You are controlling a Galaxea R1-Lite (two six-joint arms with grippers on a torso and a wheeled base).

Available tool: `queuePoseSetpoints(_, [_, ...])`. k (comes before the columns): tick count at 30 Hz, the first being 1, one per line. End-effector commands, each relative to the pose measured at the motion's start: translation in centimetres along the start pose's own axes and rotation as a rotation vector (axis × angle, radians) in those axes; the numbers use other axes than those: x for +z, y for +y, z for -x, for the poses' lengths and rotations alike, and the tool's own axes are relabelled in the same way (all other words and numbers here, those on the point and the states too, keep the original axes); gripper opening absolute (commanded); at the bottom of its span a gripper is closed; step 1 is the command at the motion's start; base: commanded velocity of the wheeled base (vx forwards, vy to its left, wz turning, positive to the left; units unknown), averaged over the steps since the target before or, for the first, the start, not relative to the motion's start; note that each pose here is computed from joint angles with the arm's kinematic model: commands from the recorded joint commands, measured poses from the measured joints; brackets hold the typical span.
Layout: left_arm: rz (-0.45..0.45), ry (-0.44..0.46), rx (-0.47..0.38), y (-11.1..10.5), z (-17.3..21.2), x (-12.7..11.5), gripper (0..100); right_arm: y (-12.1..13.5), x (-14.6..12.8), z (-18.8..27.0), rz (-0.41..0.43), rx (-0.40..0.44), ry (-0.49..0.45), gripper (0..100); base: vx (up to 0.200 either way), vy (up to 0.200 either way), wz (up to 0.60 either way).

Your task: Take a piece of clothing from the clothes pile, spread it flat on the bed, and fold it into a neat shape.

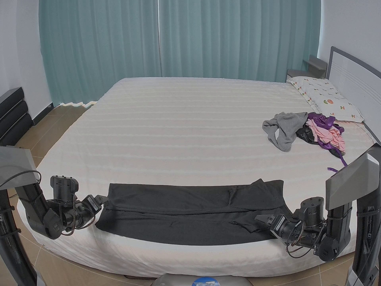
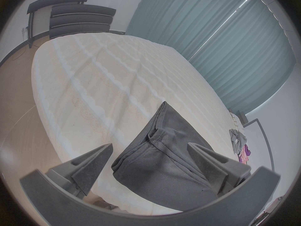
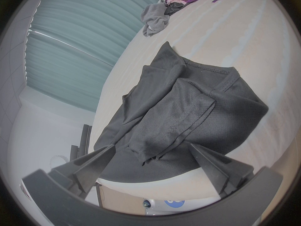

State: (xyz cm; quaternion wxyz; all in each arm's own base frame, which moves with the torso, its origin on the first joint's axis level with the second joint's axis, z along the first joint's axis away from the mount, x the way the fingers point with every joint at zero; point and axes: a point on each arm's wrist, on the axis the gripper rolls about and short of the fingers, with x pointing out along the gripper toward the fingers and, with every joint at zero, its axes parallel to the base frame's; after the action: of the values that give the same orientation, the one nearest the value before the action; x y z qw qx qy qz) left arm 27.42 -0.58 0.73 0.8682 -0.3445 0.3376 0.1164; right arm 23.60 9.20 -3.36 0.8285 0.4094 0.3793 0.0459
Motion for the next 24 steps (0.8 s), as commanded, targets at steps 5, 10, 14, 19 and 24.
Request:
queuePoseSetpoints(5, [0.001, 0.001, 0.002, 0.0, 0.0, 0.0, 100, -0.1, 0.0, -0.5, -0.005, 0.004, -0.009, 100, 0.000, 0.000, 0.00])
queuePoseSetpoints(10, [0.001, 0.000, 0.001, 0.0, 0.0, 0.0, 100, 0.3, 0.3, -0.1, -0.016, 0.015, -0.029, 0, 0.000, 0.000, 0.00])
queuePoseSetpoints(14, [0.001, -0.001, 0.002, 0.0, 0.0, 0.0, 100, 0.5, 0.5, 0.3, -0.024, 0.022, -0.040, 0, 0.000, 0.000, 0.00])
queuePoseSetpoints(19, [-0.001, -0.001, 0.002, 0.0, 0.0, 0.0, 100, 0.7, 0.5, 0.6, -0.039, 0.027, -0.042, 0, 0.000, 0.000, 0.00])
queuePoseSetpoints(24, [-0.001, -0.001, 0.002, 0.0, 0.0, 0.0, 100, 1.2, 0.5, 1.8, -0.035, 0.048, -0.041, 0, 0.000, 0.000, 0.00])
